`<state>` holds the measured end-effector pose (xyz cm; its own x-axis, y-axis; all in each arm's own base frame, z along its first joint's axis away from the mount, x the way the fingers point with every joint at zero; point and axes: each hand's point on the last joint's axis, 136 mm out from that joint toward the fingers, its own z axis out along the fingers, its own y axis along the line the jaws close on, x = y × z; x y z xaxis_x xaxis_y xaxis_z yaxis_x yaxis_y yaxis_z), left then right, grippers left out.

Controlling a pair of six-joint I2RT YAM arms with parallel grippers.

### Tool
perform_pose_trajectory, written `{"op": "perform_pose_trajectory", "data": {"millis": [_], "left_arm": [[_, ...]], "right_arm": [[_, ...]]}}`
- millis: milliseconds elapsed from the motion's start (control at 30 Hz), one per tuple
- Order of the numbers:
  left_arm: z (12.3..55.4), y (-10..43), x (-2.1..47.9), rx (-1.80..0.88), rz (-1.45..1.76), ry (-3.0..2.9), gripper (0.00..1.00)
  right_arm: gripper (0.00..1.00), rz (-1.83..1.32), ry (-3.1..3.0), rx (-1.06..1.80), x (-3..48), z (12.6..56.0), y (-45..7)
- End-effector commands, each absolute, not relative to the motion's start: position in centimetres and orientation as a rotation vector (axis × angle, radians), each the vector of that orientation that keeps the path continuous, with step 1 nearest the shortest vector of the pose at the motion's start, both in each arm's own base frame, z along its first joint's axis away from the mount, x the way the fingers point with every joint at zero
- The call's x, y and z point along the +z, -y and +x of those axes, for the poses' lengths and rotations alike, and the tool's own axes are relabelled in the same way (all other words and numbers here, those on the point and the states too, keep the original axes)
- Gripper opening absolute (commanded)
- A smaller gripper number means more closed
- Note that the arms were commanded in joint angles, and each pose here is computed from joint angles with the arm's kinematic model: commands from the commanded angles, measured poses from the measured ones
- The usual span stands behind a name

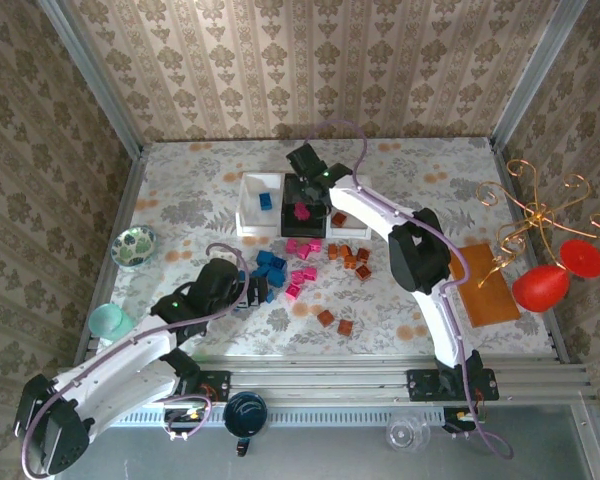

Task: Sort the legos into containers by color
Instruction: Place the lego in the container, then pick up the lego from the middle-left of the table.

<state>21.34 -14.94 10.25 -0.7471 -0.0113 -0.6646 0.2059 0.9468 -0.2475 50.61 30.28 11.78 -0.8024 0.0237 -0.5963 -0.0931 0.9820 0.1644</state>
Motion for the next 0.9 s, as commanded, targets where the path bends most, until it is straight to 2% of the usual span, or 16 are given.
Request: {"op": "perform_pose_trajectory", "data": {"millis": [0,200,533,867], "left_arm": [[21.1,14.8,10.3,-0.384,0.115,-2.409,0.93],[20.6,16.8,8.8,-0.392,0.201,-2.450,0.90],[22.3,19.5,7.3,-0.216,0.397,-2.470,0.74],[22.6,20.4,4.6,-0.151,0.458,-2.553,0.55]], "right_arm": [[0.71,-0.067,-2.460,0.255,14.8,50.2,-30.2],[0.72,-0.096,-2.420,0.316,16.5,47.0,-29.8],[0.73,-0.030,-2.389,0.404,16.7,41.8,-26.9],[0.73,-0.007,-2.372,0.387,16.9,40.1,-25.0]]}}
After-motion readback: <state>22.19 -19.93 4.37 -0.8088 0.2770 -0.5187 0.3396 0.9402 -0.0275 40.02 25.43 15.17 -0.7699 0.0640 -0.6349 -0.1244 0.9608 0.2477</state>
